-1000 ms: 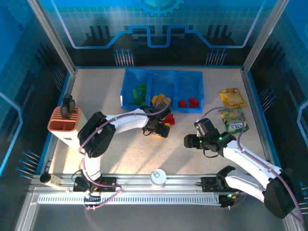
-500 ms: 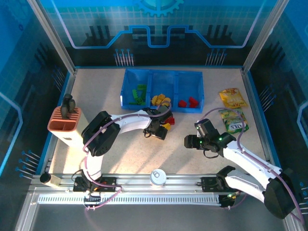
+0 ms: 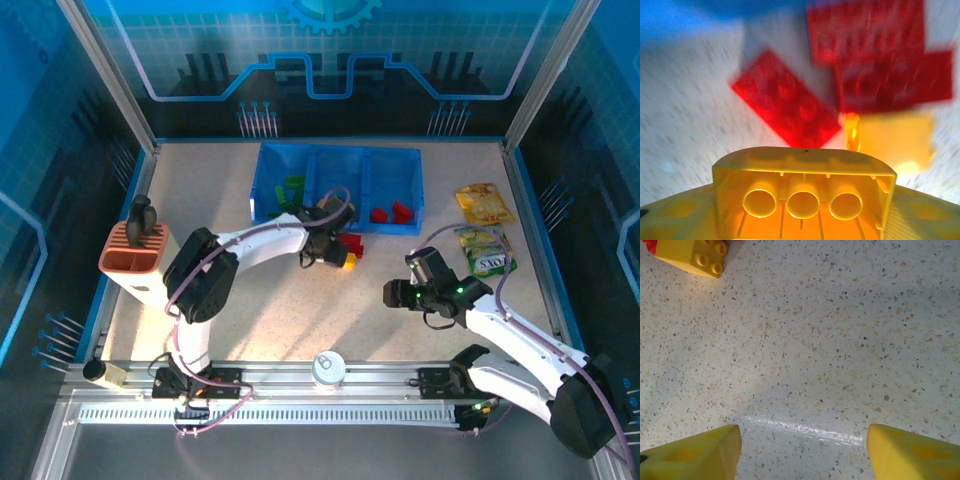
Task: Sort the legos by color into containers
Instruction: Pick up the lego from the center of the table, then place the lego in the container.
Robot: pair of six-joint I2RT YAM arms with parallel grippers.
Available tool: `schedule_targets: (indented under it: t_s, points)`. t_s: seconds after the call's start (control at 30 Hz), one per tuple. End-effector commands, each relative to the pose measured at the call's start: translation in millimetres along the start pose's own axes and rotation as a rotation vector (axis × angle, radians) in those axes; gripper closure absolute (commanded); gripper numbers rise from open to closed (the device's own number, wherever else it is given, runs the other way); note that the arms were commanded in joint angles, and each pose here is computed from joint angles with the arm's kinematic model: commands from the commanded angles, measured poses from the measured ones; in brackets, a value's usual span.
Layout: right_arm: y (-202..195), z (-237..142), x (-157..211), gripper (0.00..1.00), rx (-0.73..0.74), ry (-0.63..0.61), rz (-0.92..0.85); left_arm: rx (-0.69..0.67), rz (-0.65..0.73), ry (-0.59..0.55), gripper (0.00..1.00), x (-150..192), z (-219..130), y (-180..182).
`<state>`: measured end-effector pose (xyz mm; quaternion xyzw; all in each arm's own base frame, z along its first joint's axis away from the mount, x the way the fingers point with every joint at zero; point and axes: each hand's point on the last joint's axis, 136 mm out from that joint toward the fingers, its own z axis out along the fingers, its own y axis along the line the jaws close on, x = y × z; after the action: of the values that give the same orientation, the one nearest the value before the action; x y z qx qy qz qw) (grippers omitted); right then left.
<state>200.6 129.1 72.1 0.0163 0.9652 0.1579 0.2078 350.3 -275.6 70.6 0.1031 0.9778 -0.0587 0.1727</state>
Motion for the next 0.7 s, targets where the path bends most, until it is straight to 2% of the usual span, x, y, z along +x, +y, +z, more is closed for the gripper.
schedule_targets:
  t_s: [0.0, 0.17, 0.33, 0.53, 0.67]
  points:
    - [1, -3, -1, 0.32, 0.005, -0.003, -0.004, 0.046, -0.059, -0.135, 0.39, -57, -41, 3]
    - [0, -5, 1, 0.32, 0.008, -0.006, -0.006, 0.063, -0.088, -0.172, 0.39, -101, -48, 7]
    - [-2, -6, 3, 0.32, 0.012, -0.006, -0.004, 0.043, -0.098, -0.168, 0.39, -125, -32, 12]
    - [-3, -8, 3, 0.32, 0.015, -0.006, -0.005, 0.017, -0.105, -0.13, 0.38, -135, -8, 18]
    - [-4, -7, 4, 0.32, 0.015, -0.004, -0.002, 0.013, -0.11, -0.139, 0.35, -140, -5, 22]
